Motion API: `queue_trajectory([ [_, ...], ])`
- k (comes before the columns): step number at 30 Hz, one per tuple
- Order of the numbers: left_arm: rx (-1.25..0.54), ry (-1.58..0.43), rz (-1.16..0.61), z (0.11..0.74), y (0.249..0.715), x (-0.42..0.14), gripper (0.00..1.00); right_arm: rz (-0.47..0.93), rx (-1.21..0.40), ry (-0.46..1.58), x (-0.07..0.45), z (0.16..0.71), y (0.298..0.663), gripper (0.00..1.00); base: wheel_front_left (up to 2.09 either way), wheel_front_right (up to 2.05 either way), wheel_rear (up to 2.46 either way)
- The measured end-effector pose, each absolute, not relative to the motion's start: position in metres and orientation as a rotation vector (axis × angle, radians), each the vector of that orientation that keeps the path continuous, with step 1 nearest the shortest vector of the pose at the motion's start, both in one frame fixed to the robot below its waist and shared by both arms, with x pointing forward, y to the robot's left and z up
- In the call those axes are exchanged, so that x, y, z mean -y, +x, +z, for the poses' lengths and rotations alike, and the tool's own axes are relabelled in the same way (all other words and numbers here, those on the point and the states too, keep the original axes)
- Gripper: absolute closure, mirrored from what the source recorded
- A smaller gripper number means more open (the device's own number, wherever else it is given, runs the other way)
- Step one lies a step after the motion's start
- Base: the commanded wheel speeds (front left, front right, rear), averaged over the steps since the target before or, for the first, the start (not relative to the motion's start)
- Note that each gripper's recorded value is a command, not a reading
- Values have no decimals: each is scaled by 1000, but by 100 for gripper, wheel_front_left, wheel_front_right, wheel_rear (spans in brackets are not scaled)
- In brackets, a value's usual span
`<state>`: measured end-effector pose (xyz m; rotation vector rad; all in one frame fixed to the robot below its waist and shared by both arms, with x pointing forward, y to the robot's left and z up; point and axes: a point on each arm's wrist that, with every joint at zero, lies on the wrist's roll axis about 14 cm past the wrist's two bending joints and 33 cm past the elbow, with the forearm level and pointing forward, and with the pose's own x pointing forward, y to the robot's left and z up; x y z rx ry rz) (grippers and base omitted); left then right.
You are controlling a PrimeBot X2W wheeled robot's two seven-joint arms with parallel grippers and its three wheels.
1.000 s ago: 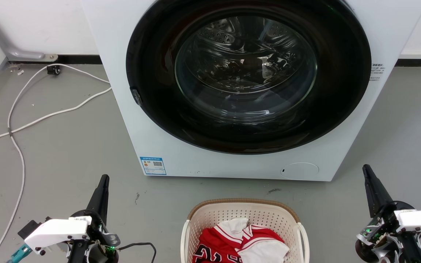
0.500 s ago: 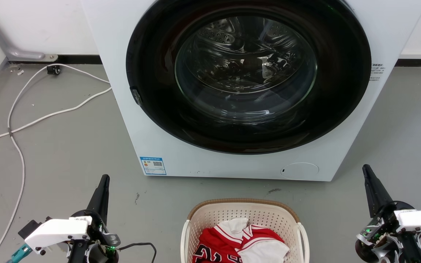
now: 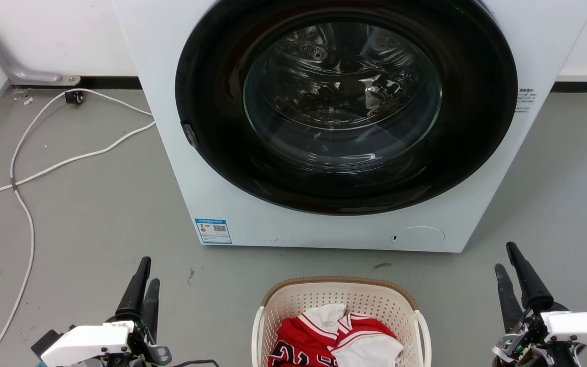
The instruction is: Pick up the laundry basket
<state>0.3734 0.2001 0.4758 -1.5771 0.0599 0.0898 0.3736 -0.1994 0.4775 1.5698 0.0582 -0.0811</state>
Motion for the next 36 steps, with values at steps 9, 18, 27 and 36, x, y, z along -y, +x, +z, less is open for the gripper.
queue_trajectory([
  [9, -24, -1544, 111, 479, 373, -205, 0, -105, -37, 1530, 202, 477, 371, 0, 0, 0, 0],
  [18, 31, -1467, 161, 481, 372, -223, 0, -114, -25, 1363, 206, 479, 371, 0, 0, 0, 0],
  [27, 86, -1311, 220, 488, 371, -247, 0, -99, 33, 1072, 218, 499, 375, 0, 0, 0, 0],
  [36, 142, -1088, 168, 525, 380, -242, 0, -41, 120, 814, 215, 533, 380, 0, 0, 0, 0],
])
